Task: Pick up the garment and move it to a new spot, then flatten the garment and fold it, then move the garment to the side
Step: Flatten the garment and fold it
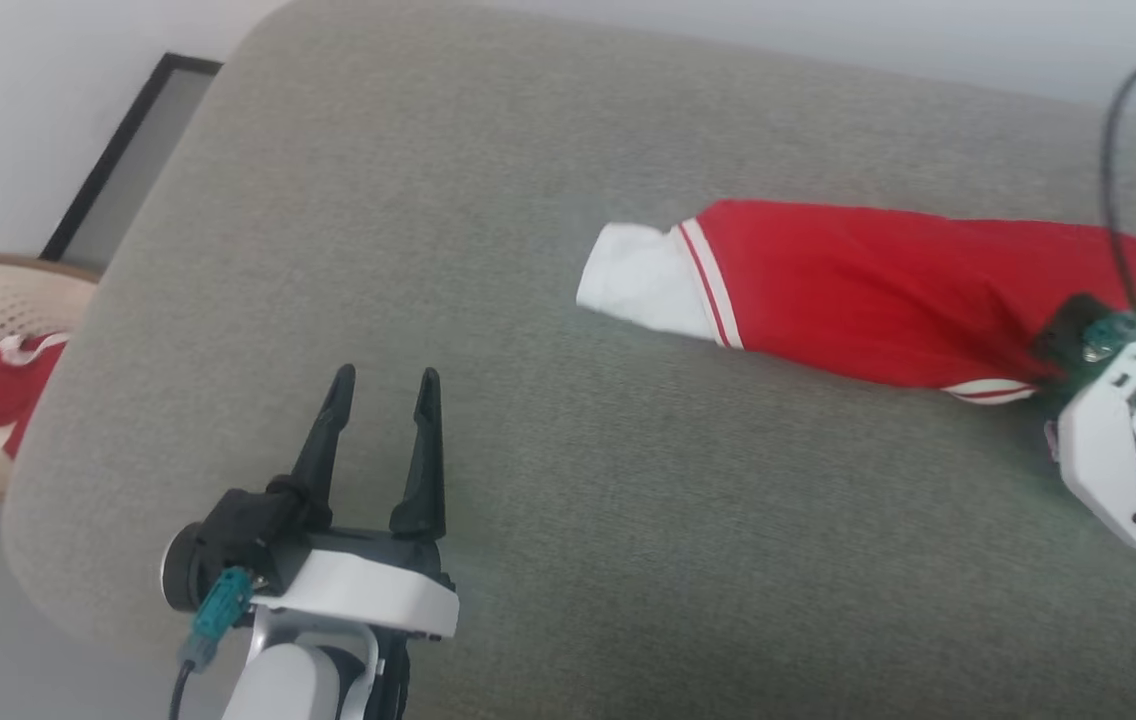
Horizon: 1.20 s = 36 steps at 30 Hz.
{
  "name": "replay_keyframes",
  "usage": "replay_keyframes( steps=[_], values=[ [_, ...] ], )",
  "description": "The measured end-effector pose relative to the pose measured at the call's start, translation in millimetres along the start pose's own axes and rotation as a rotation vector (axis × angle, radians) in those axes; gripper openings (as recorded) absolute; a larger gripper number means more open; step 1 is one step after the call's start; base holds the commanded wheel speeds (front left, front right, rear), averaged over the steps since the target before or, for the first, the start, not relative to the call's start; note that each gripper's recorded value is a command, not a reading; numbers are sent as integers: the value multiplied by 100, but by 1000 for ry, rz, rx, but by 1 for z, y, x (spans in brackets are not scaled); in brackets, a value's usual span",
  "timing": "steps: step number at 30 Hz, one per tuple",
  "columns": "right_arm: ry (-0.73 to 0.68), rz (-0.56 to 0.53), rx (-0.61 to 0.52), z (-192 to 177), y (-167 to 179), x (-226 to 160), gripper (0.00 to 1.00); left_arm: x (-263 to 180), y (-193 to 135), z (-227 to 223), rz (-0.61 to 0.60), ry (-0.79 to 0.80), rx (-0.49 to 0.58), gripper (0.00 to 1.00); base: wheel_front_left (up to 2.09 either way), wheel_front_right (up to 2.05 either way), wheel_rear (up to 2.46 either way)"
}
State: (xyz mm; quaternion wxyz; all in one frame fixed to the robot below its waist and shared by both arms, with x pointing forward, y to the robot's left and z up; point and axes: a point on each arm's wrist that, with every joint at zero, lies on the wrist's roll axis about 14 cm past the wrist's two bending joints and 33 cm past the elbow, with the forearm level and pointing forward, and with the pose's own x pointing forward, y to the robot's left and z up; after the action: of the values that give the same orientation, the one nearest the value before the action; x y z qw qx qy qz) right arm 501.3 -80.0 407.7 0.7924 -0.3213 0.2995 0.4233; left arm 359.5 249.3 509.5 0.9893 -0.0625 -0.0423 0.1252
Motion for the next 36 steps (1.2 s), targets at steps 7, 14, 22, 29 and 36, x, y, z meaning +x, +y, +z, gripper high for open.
replay_keyframes(
  steps=[7, 14, 22, 29, 36],
  values=[
    [-104, -84, 180, -10, -22, -30, 0, 1, -21, -6, -71, 12, -20, 100, 0, 0, 0],
    [-138, -149, 230, -21, -31, -57, 0, -2, -36, -6, -131, 9, -28, 100, 0, 0, 0],
    [-191, -140, 289, -22, -9, -59, 100, -7, -60, -20, -241, 55, -19, 100, 0, 0, 0],
    [-286, -202, 352, -18, -13, -77, 100, -6, -83, -36, -412, 102, 79, 100, 0, 0, 0],
    [-423, -300, 436, -15, -23, -108, 100, -9, -137, -64, -779, 228, 304, 100, 0, 0, 0]
  ],
)
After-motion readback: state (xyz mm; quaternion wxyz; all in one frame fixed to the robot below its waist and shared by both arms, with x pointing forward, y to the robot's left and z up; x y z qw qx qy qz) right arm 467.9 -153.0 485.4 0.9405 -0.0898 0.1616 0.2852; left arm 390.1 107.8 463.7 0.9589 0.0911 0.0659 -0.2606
